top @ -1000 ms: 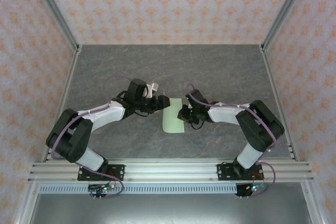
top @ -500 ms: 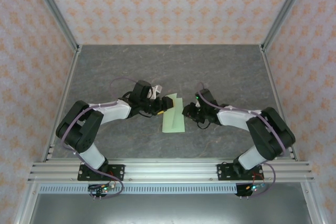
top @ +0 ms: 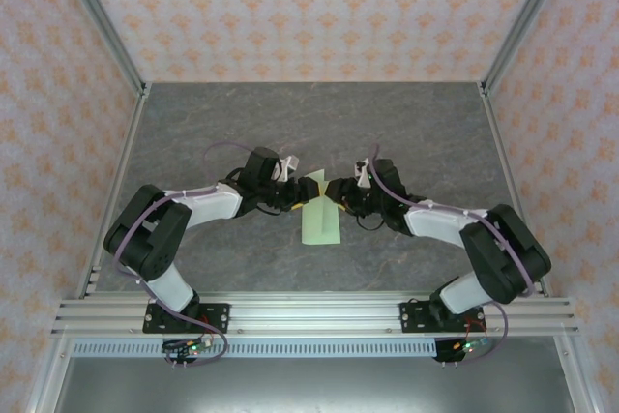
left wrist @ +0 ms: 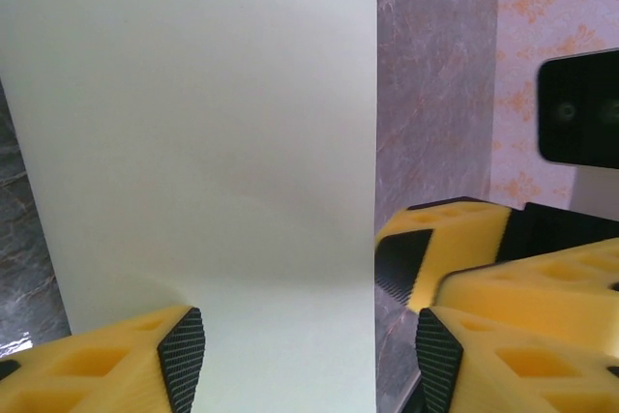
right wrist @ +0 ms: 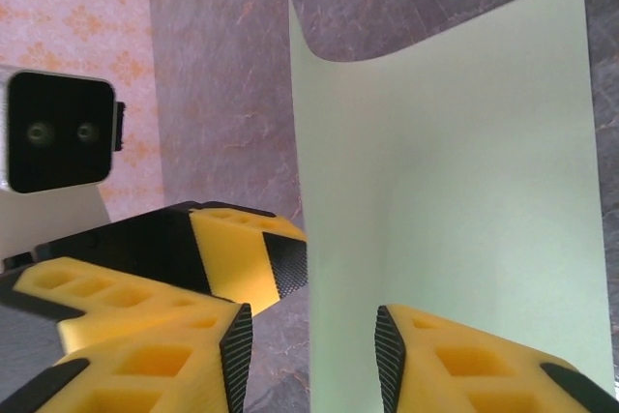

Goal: Fold a paper plane with a square sheet of paper (fold left side to right side)
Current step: First fold in half a square sheet of paper at the center of the table.

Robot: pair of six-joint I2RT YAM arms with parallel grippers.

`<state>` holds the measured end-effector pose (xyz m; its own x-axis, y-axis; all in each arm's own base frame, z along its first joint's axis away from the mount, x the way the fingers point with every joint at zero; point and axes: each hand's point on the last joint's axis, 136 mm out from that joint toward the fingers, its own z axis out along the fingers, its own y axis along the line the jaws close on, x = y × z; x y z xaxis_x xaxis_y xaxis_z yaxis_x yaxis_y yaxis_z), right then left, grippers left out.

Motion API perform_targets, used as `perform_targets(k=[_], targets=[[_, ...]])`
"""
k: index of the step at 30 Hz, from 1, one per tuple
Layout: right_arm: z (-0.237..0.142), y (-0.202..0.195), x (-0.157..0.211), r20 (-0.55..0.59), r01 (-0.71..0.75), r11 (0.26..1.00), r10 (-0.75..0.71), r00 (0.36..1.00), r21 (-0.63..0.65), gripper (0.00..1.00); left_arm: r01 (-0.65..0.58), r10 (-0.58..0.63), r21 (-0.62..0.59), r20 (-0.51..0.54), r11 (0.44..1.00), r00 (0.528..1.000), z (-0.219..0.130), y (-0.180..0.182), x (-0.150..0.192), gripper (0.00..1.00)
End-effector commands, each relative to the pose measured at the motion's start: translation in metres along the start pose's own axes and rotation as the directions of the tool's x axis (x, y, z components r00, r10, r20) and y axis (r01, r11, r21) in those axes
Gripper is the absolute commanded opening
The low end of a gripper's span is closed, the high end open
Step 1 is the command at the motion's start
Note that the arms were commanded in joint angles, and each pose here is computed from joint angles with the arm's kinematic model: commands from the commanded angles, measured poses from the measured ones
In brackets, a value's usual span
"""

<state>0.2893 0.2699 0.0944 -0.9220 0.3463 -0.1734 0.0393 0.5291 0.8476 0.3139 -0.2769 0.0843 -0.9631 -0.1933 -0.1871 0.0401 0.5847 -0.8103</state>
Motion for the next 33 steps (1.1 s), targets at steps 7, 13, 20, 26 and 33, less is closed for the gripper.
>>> perform_targets(k=[7, 13, 20, 26, 33], targets=[[0.017, 0.011, -0.003, -0.016, -0.008, 0.999, 0.008, 1.000, -0.043, 0.29, -0.026, 0.025, 0.026, 0.018, 0.999, 1.000, 0.001, -0.011, -0.007, 0.56], [0.019, -0.003, -0.002, -0.019, 0.003, 1.000, -0.002, 1.000, 0.024, 0.13, -0.031, 0.031, 0.021, 0.025, 0.999, 0.999, -0.002, -0.013, -0.007, 0.55], [0.017, -0.022, -0.006, -0.018, 0.052, 0.987, -0.050, 0.999, 0.151, 0.09, -0.054, 0.059, -0.086, 0.061, 0.995, 0.996, -0.018, -0.001, -0.006, 0.62], [0.017, -0.038, -0.009, -0.028, 0.083, 0.966, -0.079, 0.997, 0.244, 0.10, -0.050, 0.067, -0.256, 0.058, 0.965, 0.996, -0.029, 0.030, -0.001, 0.65], [0.018, -0.050, -0.010, -0.036, 0.092, 0.949, -0.085, 0.996, 0.302, 0.11, -0.051, 0.052, -0.305, -0.004, 0.951, 0.999, -0.006, 0.045, 0.008, 0.63]])
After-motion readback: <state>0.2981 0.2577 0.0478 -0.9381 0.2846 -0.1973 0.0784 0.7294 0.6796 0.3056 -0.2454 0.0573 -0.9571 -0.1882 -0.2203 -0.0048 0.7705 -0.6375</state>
